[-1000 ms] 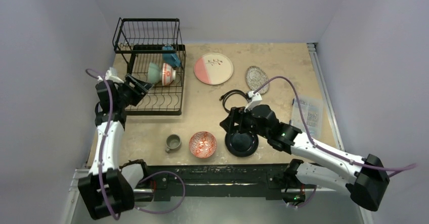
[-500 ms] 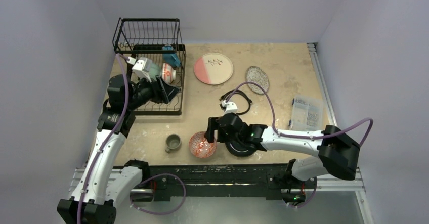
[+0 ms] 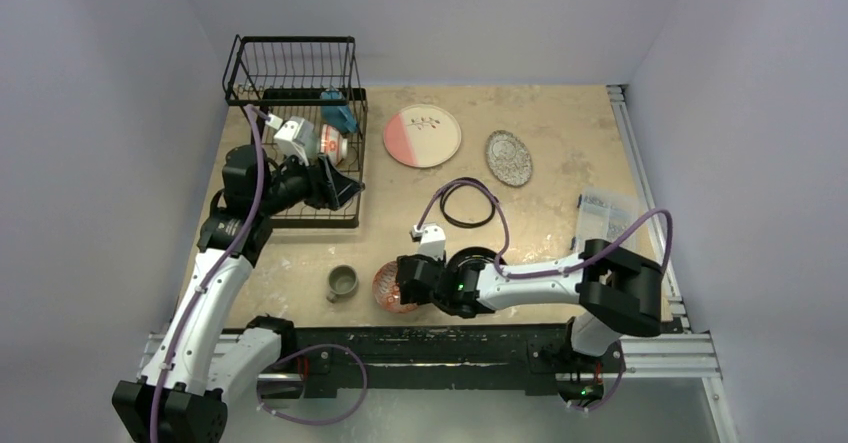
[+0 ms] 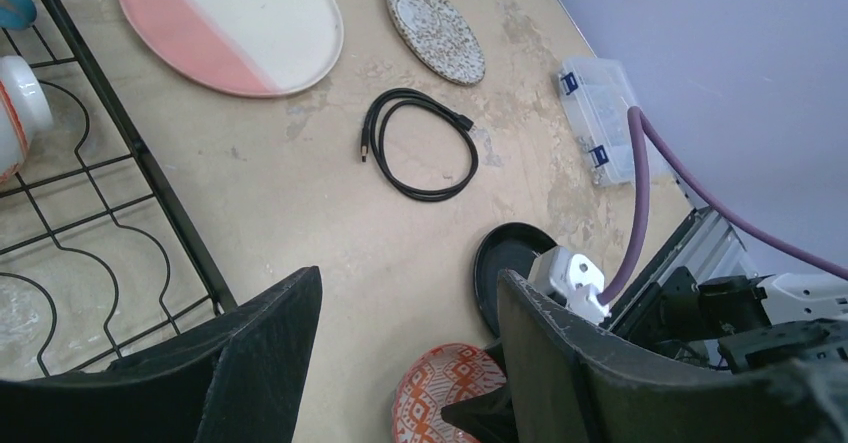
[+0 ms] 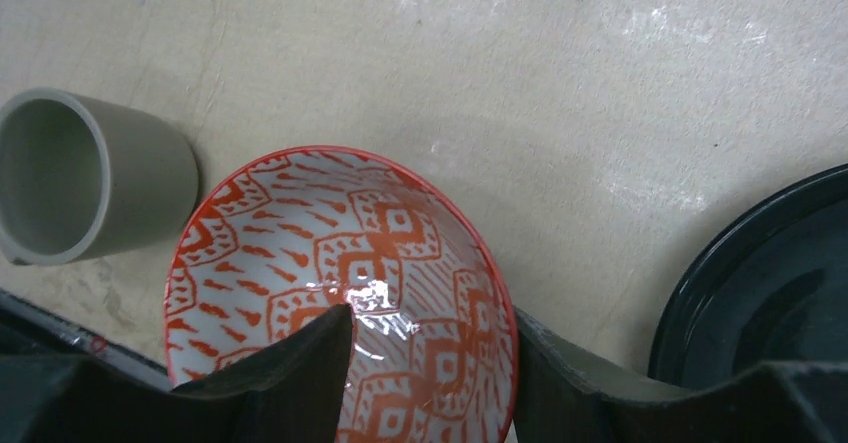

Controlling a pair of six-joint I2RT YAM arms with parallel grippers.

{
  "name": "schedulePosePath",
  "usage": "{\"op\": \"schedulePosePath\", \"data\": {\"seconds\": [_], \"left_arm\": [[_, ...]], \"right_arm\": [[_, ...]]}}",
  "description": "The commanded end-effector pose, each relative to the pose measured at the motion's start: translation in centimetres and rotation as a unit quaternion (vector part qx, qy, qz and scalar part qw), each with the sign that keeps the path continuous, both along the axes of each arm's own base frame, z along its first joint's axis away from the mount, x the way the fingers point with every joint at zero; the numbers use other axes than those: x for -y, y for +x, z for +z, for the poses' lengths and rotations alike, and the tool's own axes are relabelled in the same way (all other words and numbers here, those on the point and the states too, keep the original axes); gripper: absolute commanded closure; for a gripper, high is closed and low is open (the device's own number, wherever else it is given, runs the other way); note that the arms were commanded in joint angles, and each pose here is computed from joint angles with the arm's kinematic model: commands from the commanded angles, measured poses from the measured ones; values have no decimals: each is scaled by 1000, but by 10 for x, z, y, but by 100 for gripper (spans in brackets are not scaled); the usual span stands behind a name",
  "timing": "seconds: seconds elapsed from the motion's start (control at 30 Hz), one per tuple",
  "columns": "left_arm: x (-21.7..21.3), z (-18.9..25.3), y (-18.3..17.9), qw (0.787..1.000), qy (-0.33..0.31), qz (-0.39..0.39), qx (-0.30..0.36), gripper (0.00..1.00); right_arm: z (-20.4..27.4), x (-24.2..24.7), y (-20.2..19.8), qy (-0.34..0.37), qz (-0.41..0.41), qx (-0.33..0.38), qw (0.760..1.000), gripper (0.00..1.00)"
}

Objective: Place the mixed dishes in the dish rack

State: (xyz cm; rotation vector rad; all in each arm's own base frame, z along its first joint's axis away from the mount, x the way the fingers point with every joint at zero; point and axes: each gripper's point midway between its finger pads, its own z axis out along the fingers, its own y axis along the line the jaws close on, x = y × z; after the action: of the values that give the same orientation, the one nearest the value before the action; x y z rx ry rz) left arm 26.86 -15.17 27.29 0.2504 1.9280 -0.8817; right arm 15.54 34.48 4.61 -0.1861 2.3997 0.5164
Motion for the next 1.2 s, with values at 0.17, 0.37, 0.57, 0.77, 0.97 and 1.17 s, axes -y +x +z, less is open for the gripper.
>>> {"op": "schedulePosePath", "data": {"seconds": [0.17,0.37,0.57,0.77,0.97,1.17], "left_arm": [[2,-5,1,1000,25,-11,6,36],[9,-10,-3,999,47,-25,9,37],[25,-17,-13,995,71,-61,17,37],[59,-12,-48,982,92,-150,65,38],[101,-38,-100,955,129,-260,62,39],[128,-45,-150,941,120,-312,56,38]], "right_arm": [[12,11,14,-55,-54,76,994,71],[34,20,19,-36,-64,99,992,90],[66,29,16,14,-44,119,992,100],[84,52,9,61,-38,122,990,100],[96,82,10,107,-59,128,984,100],[93,100,15,130,-74,119,981,100]]}}
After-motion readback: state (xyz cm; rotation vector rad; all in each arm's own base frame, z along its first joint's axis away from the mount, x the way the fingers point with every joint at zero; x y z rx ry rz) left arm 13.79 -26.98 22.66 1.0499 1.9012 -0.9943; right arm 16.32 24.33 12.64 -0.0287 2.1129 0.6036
